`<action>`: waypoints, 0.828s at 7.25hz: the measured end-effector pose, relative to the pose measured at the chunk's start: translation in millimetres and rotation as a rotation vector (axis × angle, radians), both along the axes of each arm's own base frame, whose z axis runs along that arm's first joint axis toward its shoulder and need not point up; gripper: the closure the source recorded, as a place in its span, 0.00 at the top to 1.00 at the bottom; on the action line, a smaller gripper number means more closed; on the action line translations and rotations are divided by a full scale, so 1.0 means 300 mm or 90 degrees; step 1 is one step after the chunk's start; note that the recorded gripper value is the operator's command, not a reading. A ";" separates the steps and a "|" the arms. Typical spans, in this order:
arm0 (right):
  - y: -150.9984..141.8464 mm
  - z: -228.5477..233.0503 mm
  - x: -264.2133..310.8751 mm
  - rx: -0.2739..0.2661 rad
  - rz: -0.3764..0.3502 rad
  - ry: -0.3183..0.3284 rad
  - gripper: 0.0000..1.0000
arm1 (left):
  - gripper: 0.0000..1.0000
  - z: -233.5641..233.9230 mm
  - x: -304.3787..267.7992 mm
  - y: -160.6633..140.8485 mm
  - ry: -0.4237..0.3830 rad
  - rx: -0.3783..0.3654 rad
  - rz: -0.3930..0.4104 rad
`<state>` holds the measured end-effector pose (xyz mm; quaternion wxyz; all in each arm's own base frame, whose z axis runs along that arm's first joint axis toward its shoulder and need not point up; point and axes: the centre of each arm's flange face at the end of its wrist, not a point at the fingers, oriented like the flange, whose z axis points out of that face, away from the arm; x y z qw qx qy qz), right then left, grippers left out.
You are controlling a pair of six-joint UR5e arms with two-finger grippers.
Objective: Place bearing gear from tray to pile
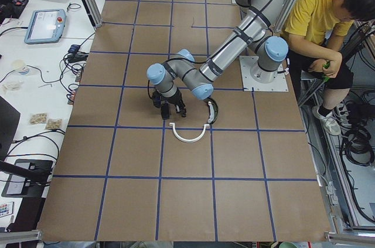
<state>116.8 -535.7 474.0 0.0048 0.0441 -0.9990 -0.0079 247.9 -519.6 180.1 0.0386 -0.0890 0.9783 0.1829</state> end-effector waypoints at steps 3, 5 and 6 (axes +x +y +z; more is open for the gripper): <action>-0.002 0.000 -0.009 0.000 -0.002 0.000 1.00 | 1.00 0.063 -0.015 -0.023 -0.015 -0.021 -0.005; -0.002 0.000 -0.010 0.000 -0.002 0.000 1.00 | 1.00 0.255 -0.112 -0.140 -0.024 -0.087 -0.037; -0.002 0.000 -0.010 0.000 -0.002 0.000 1.00 | 1.00 0.390 -0.219 -0.202 -0.027 -0.113 -0.067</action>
